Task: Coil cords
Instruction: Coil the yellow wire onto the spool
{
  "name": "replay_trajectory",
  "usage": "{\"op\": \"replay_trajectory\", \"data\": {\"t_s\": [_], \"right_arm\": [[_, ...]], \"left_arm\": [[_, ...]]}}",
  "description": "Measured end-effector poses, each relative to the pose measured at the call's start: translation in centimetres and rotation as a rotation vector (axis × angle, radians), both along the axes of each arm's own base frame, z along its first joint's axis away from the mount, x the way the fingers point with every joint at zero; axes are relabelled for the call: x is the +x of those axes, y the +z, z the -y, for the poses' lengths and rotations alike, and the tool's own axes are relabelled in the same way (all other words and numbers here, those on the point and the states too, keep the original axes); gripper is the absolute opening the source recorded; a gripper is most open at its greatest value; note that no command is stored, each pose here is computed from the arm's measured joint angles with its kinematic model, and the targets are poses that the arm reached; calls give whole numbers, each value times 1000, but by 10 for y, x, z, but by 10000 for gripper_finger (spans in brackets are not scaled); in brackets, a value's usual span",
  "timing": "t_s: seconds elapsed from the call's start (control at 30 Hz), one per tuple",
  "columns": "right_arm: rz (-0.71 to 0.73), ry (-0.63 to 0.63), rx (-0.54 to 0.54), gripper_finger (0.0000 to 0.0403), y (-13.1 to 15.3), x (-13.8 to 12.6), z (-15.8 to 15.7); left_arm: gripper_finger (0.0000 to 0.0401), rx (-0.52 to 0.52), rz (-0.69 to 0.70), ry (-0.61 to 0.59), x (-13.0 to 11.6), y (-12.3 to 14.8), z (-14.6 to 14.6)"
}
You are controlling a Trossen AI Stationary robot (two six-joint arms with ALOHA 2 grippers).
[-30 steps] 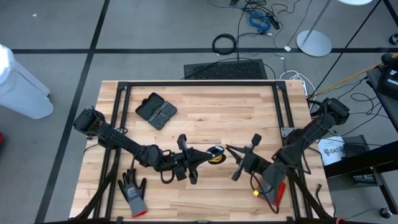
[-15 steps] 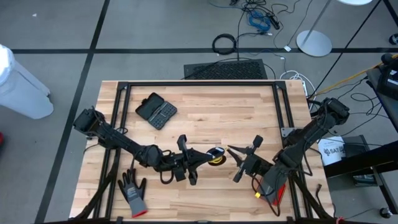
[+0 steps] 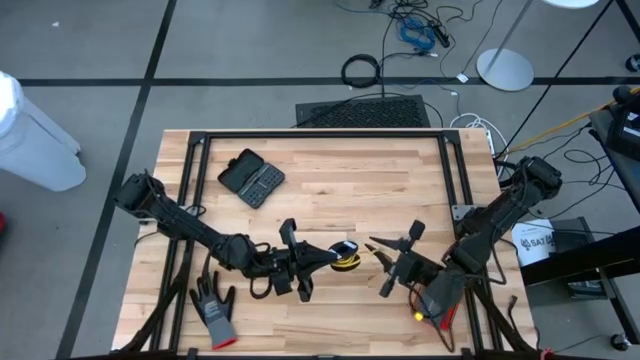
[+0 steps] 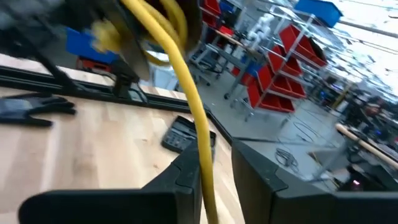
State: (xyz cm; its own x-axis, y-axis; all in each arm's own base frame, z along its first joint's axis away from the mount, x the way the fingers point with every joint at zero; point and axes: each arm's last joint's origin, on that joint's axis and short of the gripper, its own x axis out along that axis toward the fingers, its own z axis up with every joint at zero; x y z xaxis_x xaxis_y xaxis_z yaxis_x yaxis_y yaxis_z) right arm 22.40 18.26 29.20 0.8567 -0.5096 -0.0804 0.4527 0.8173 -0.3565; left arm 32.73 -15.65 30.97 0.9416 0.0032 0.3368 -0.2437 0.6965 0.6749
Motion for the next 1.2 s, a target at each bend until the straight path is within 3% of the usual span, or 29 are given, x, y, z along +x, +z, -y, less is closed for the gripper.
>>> {"op": "replay_trajectory", "data": {"t_s": [0.17,0.4,0.63,0.77,1.0,1.2], "right_arm": [[31,80,31,83,14,-21,-9],[67,193,88,140,25,-51,-23],[70,121,70,181,21,-58,-23],[75,100,56,188,20,-64,-24],[83,276,152,188,31,-83,-30],[75,233,135,188,27,-72,-26]], "left_arm": [[2,5,-22,16,1,-2,-1],[2,4,-20,16,1,-2,-1],[2,4,-21,16,1,-2,-1],[2,4,-22,16,1,-2,-1],[2,-8,-70,16,4,-7,-4],[2,-49,-103,-59,10,-11,-11]]}}
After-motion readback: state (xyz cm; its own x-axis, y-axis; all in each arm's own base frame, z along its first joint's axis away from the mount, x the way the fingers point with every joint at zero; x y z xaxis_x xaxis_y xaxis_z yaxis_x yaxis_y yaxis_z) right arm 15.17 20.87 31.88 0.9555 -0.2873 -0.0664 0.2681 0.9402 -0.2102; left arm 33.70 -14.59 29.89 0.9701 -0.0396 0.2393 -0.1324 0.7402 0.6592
